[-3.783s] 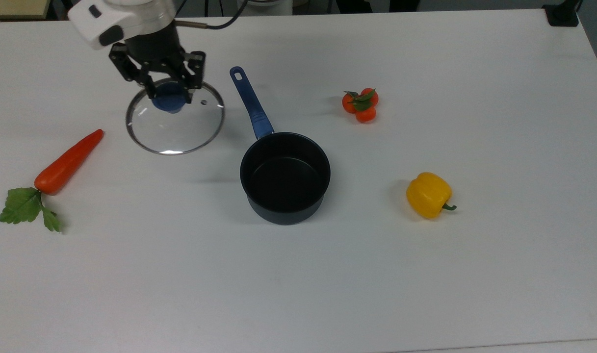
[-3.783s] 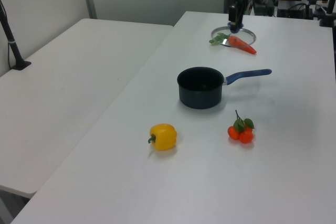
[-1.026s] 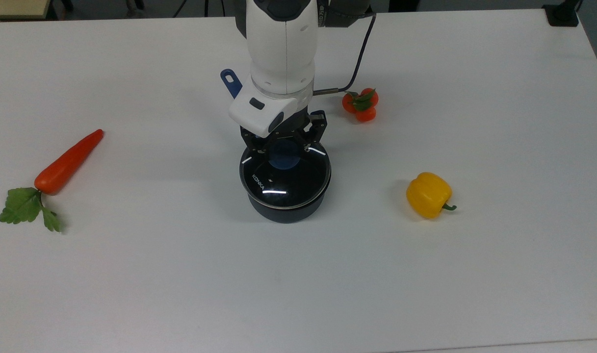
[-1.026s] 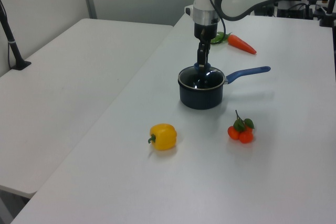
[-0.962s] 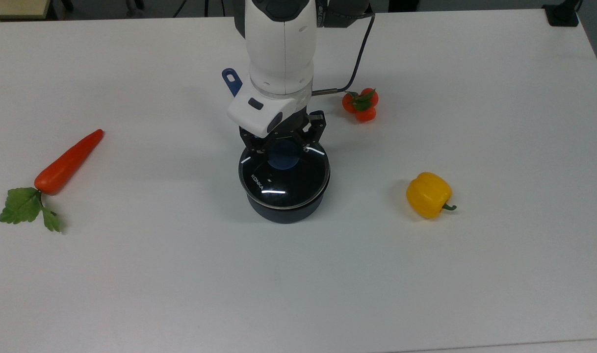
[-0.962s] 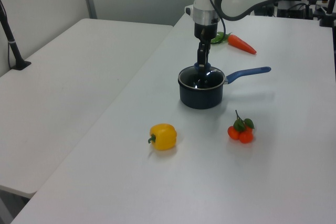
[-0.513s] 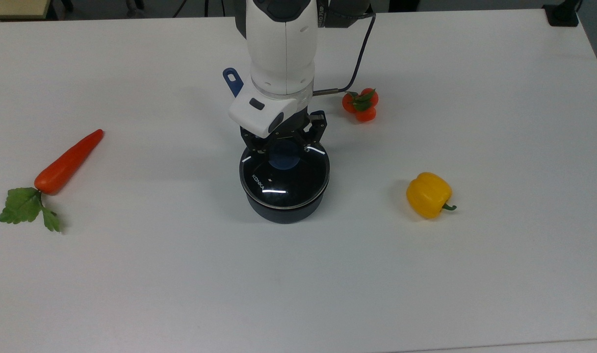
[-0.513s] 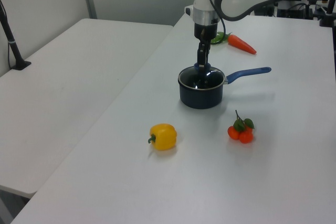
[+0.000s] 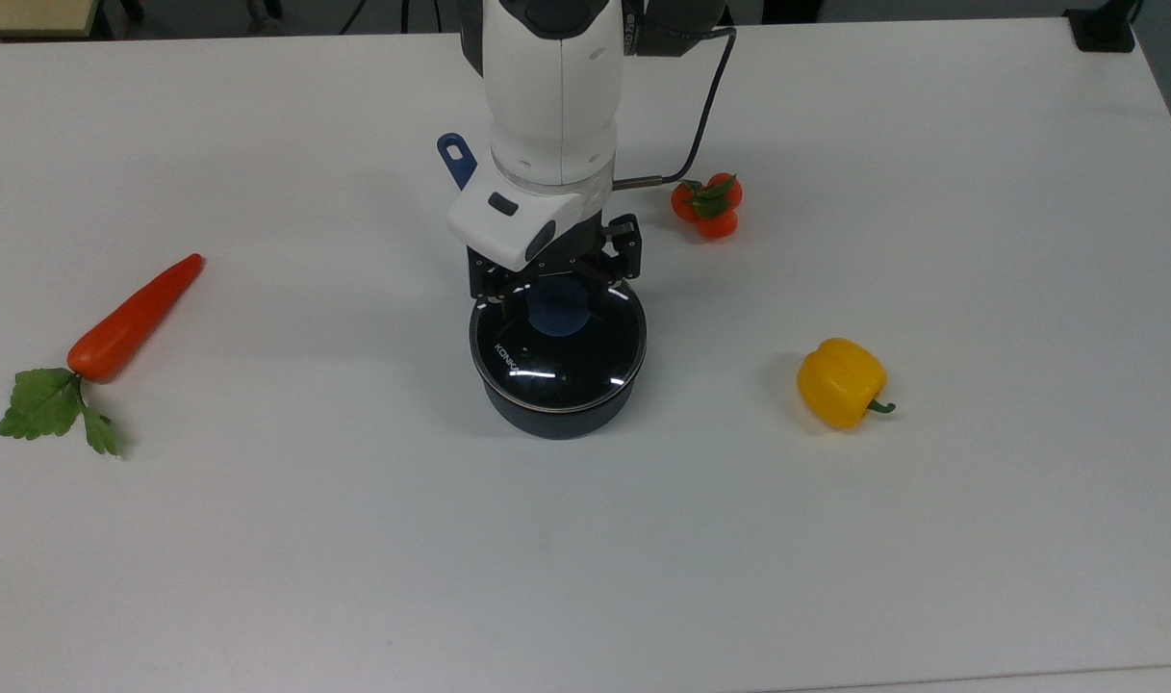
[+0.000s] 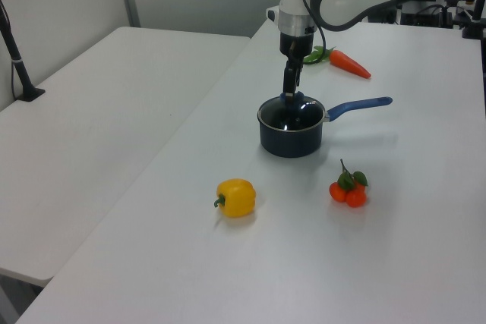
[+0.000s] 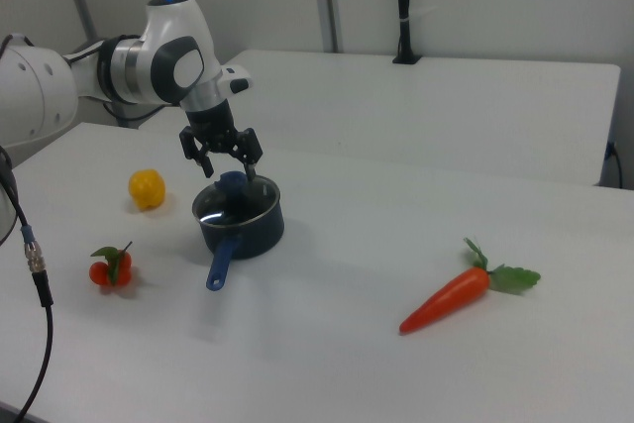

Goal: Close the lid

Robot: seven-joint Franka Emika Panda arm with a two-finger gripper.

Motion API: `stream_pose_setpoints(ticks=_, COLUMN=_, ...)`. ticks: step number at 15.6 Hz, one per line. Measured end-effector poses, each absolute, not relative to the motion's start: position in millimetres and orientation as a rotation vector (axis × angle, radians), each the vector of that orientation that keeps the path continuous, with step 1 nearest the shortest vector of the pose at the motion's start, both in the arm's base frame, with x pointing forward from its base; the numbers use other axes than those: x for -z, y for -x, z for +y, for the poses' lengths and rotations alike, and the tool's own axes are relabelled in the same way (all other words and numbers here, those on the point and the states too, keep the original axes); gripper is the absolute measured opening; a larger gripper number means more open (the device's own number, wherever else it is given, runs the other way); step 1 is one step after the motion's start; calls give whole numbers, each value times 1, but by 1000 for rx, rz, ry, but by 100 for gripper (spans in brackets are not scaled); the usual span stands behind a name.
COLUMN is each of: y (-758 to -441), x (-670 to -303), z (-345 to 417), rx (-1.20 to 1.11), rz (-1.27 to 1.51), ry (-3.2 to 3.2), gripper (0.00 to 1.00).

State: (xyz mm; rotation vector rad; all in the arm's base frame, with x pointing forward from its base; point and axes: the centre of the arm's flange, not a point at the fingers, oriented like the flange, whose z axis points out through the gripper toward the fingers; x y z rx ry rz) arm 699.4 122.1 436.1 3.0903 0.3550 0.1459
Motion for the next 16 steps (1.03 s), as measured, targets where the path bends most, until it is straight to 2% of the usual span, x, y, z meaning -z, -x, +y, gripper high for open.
stream_pose_setpoints(ticks=1, y=-699, x=-440, z=121, rx=-154, rz=353, ry=-3090, gripper=100)
stream_pose_setpoints(ticks=4, y=-694, x=-463, z=111, rx=-190, rz=273, ry=-3092, gripper=100)
stream_pose_setpoints(ticks=6, y=-679, x=-485, z=96, rx=-146, rz=187, ry=-3074, gripper=100)
stream_pose_setpoints(ticks=12, y=-600, x=-553, z=40, rx=-33, rz=49, ry=-3046, gripper=100)
stream_pose_setpoints(ticks=16, y=-555, x=-575, z=21, rx=-16, rz=4, ry=-3043, gripper=100)
